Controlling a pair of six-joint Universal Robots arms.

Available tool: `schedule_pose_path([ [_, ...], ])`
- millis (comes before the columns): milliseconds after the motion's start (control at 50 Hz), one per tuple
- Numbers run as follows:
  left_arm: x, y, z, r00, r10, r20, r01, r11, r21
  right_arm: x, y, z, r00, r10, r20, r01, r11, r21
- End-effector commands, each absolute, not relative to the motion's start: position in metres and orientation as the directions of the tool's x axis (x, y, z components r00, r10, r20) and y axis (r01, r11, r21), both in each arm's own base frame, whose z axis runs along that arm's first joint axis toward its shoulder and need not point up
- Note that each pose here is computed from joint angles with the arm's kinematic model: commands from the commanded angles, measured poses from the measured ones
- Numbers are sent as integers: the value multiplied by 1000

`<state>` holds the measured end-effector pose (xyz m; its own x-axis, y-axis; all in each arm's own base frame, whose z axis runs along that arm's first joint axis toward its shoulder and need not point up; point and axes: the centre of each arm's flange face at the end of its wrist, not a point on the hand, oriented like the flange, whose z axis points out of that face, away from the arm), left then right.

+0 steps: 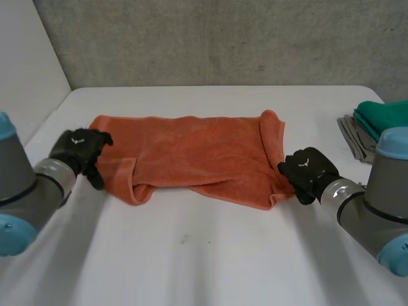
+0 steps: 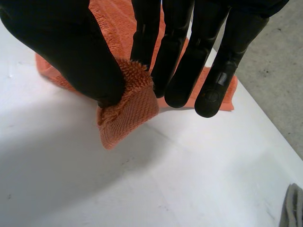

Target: Fold the laundry.

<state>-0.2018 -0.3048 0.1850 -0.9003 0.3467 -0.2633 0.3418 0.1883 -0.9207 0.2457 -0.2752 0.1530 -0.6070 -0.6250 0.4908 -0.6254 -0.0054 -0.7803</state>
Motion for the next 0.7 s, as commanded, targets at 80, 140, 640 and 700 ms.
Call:
schedule_pose_path([
  [80,-221,-315,219,-765,512,-391,412,-77,-908,244,-272,149,-600,-640,480,-621,-6,-784],
  [140,-227,-325,204,-716,555,-424,453,-93,-886,238,-277,149,-609,-630,482,-622,3,-783],
  [640,-233,-345,136,-406,714,-571,735,-116,-668,211,-297,149,-581,-574,577,-701,-8,-713],
  [700,-233,-346,135,-406,713,-572,735,-117,-668,212,-296,149,-578,-578,576,-701,-11,-713],
])
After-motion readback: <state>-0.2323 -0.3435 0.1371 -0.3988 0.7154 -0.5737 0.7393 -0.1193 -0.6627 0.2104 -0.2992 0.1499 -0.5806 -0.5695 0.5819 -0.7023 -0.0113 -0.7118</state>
